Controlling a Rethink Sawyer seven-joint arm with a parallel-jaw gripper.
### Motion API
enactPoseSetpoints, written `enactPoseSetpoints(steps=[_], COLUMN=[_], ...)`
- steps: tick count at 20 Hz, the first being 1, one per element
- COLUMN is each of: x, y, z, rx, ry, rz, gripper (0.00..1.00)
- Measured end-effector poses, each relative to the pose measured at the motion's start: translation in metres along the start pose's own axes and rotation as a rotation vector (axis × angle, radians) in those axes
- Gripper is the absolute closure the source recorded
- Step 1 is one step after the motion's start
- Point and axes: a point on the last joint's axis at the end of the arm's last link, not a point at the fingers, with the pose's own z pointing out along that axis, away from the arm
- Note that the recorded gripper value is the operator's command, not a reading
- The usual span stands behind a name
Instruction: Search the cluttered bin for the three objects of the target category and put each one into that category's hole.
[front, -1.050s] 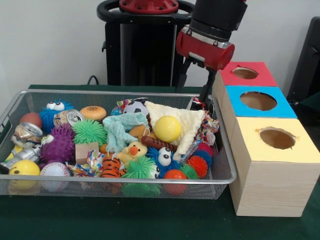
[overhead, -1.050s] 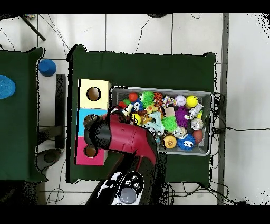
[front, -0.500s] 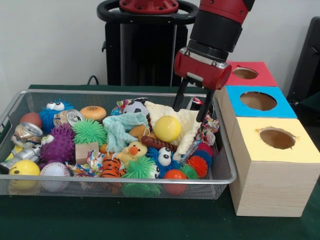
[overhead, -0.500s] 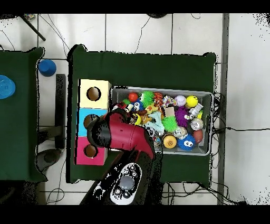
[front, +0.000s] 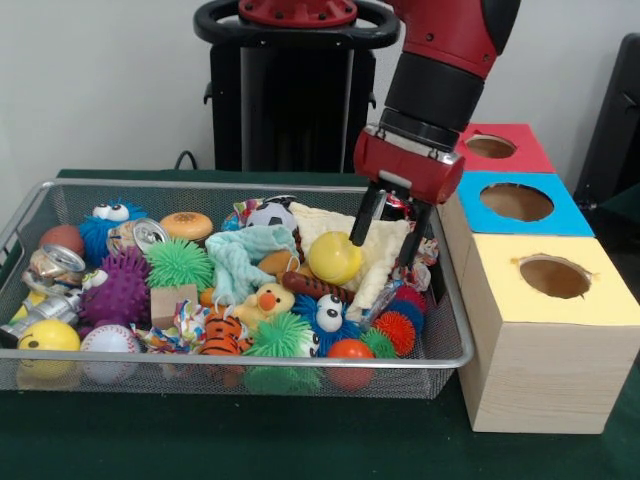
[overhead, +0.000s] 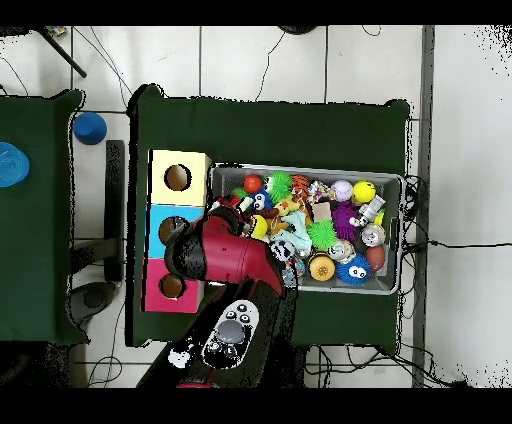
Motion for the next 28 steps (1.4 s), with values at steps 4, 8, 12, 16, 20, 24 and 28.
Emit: enactPoseSetpoints(steps=[4, 8, 12, 16, 20, 24, 28], x=[0.010, 0.019, 0.032, 0.040, 0.046, 0.052, 0.055], y=[0.004, 0.007, 0.013, 0.015, 0.014, 0.010, 0.008], z=[0.006, 0.014, 0.024, 0.031, 0.037, 0.043, 0.047], rx=[-0.004, -0.009, -0.023, -0.031, -0.030, -0.018, -0.012], ry=[-0.009, -0.023, -0.053, -0.070, -0.073, -0.064, -0.058], rz=[-0.019, -0.037, -0.064, -0.080, -0.088, -0.092, -0.095], gripper=[0.00, 0.00, 0.00, 0.00, 0.00, 0.00, 0.00])
